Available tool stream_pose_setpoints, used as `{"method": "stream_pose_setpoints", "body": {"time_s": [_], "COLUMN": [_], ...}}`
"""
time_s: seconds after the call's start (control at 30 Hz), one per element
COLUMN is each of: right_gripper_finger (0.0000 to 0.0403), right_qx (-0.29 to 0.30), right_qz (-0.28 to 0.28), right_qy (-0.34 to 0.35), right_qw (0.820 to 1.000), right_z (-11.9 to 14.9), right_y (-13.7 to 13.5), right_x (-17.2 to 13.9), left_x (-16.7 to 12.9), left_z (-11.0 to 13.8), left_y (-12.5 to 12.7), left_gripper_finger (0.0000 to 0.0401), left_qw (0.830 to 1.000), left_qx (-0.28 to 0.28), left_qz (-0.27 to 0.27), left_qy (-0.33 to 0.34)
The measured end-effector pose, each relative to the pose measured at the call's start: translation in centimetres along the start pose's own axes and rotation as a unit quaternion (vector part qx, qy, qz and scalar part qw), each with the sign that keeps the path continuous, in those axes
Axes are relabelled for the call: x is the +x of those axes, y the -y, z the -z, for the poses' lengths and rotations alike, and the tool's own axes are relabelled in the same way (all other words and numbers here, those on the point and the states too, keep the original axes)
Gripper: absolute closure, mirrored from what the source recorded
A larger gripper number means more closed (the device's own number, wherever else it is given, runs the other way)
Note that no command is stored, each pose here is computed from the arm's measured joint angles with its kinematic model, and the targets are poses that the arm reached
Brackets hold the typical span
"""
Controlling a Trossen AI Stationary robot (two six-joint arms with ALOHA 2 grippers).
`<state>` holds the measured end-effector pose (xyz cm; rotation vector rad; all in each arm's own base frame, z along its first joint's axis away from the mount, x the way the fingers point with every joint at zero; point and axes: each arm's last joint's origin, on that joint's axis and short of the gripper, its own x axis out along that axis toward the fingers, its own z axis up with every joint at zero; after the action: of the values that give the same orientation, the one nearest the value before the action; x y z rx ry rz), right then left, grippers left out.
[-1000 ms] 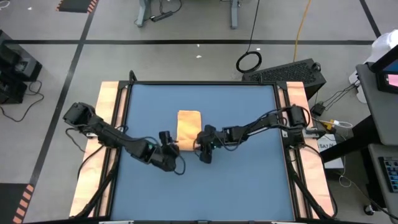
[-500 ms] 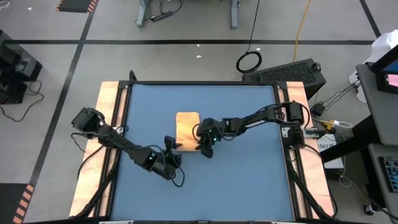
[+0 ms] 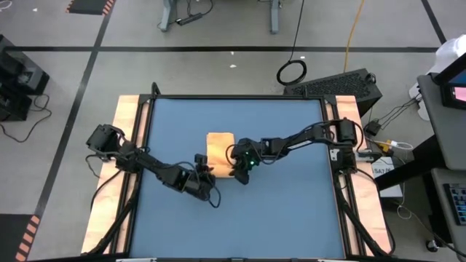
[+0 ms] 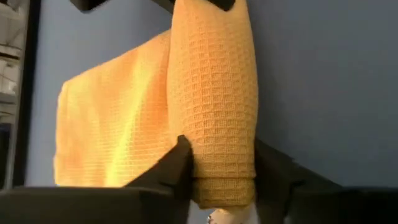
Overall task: Roll towel into tight, uniform cylinder
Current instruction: Roll the orange microfiber cloth
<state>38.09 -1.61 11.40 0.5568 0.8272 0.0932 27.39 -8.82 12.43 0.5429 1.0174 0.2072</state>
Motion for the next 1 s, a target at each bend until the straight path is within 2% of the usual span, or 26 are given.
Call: {"method": "stream_pose_setpoints", "body": {"time_s": [0.07,0.13,0.3,0.47,0.57,0.67,0.73,0.8,0.93,1.0], "right_gripper_finger": [0.03,0.028,0.0226,0.0185,0.0169,0.0164,0.0167,0.0175,0.0189,0.0193], "right_qx": [-0.004,-0.015,-0.128,-0.264,-0.317,-0.332,-0.347,-0.357,-0.356,-0.351], "right_qz": [0.003,-0.004,-0.003,0.055,0.124,0.221,0.246,0.244,0.21,0.216], "right_qy": [0.004,0.006,0.007,0.043,0.065,0.08,0.084,0.084,0.074,0.069], "right_qw": [1.0,1.0,0.992,0.962,0.938,0.914,0.901,0.898,0.908,0.908], "right_z": [-0.1,-0.2,0.1,1.8,3.0,4.0,4.1,4.2,4.1,4.0], "right_y": [-0.8,-1.7,-5.0,-9.0,-10.5,-10.8,-10.8,-10.7,-9.9,-9.3], "right_x": [-0.4,-1.0,-2.6,-2.0,-1.0,-0.4,-0.2,0.2,0.9,1.3], "left_x": [0.1,0.1,0.6,0.5,0.2,0.4,0.7,1.0,1.3,1.4], "left_z": [0.1,0.3,1.5,1.7,1.5,1.6,1.6,1.6,1.7,1.7], "left_y": [-0.1,-0.1,0.3,0.2,-0.2,-0.9,-1.3,-1.7,-2.3,-2.5], "left_gripper_finger": [0.0303,0.031,0.031,0.0308,0.0306,0.0304,0.0304,0.0303,0.0302,0.0302], "left_qw": [1.0,0.999,0.998,0.996,0.993,0.988,0.985,0.981,0.976,0.974], "left_qx": [-0.019,-0.031,-0.035,-0.043,-0.052,-0.077,-0.091,-0.106,-0.124,-0.13], "left_qz": [0.012,0.026,0.042,0.071,0.102,0.134,0.147,0.16,0.179,0.184], "left_qy": [-0.009,-0.016,-0.016,-0.011,-0.006,-0.013,-0.018,-0.023,-0.028,-0.028]}}
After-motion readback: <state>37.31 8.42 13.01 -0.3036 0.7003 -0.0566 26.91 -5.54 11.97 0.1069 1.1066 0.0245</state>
